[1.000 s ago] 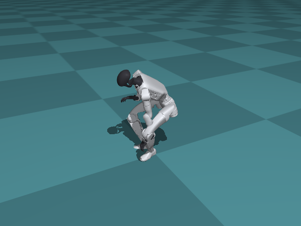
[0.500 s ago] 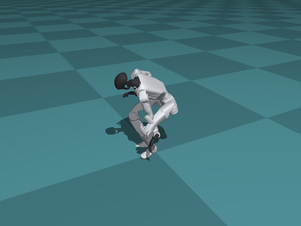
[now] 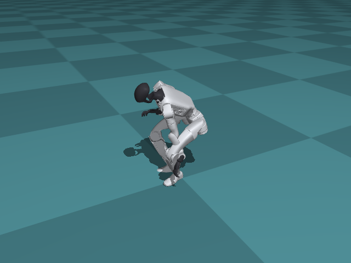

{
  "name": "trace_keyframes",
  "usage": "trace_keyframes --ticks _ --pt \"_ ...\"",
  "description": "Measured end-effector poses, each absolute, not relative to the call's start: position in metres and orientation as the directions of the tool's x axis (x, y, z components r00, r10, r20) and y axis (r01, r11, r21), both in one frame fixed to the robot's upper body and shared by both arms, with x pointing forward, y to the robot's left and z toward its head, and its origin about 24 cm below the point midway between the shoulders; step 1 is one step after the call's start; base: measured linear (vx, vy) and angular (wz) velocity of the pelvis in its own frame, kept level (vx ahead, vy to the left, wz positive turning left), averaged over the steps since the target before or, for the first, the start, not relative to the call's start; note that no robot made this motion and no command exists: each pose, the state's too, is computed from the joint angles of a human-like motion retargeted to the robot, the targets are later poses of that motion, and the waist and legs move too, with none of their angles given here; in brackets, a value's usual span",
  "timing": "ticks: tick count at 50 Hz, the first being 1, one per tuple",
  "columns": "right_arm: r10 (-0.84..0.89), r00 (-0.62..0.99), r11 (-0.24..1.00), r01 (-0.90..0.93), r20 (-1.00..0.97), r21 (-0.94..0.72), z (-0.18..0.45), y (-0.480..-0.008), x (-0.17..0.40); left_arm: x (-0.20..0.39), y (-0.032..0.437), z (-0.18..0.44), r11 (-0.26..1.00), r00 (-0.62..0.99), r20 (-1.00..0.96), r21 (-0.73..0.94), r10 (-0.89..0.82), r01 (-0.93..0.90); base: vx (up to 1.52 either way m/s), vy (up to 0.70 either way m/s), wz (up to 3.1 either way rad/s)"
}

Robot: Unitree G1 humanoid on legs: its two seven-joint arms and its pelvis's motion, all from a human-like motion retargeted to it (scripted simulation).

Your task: Upper body actions

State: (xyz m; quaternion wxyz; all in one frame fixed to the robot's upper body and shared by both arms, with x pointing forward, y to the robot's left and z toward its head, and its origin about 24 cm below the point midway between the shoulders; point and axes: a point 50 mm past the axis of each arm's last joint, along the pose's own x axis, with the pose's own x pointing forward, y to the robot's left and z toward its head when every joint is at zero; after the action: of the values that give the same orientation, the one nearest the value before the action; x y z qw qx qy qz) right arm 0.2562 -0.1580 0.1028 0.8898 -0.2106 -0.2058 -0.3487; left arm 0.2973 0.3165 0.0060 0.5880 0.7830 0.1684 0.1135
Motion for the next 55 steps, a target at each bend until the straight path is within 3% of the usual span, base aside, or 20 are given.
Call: trace_keyframes --ticks 13,31,38,55 --pt "-0.555 0.689 0.582 0.722 0.466 -0.374 0.088 -0.179 0.276 0.343 0.249 0.025 -0.154 0.969 0.072 0.987 0.236 -0.036 0.04 0.04 0.02" --pt "-0.649 0.684 0.382 0.671 0.333 -0.635 0.037 -0.216 0.276 0.386 0.124 0.089 0.261 0.938 0.323 0.923 -0.124 -0.283 0.09 0.09 0.01" --pt "-0.682 0.687 0.322 0.591 0.252 -0.74 0.006 -0.229 0.26 0.38 0.113 0.094 0.421 0.924 0.356 0.866 -0.142 -0.269 0.12 0.1 0.02" --pt "-0.727 0.677 0.267 0.432 0.114 -0.861 -0.038 -0.242 0.229 0.349 0.13 0.129 0.565 0.748 0.66 0.647 -0.077 -0.513 0.06 0.07 -0.01"
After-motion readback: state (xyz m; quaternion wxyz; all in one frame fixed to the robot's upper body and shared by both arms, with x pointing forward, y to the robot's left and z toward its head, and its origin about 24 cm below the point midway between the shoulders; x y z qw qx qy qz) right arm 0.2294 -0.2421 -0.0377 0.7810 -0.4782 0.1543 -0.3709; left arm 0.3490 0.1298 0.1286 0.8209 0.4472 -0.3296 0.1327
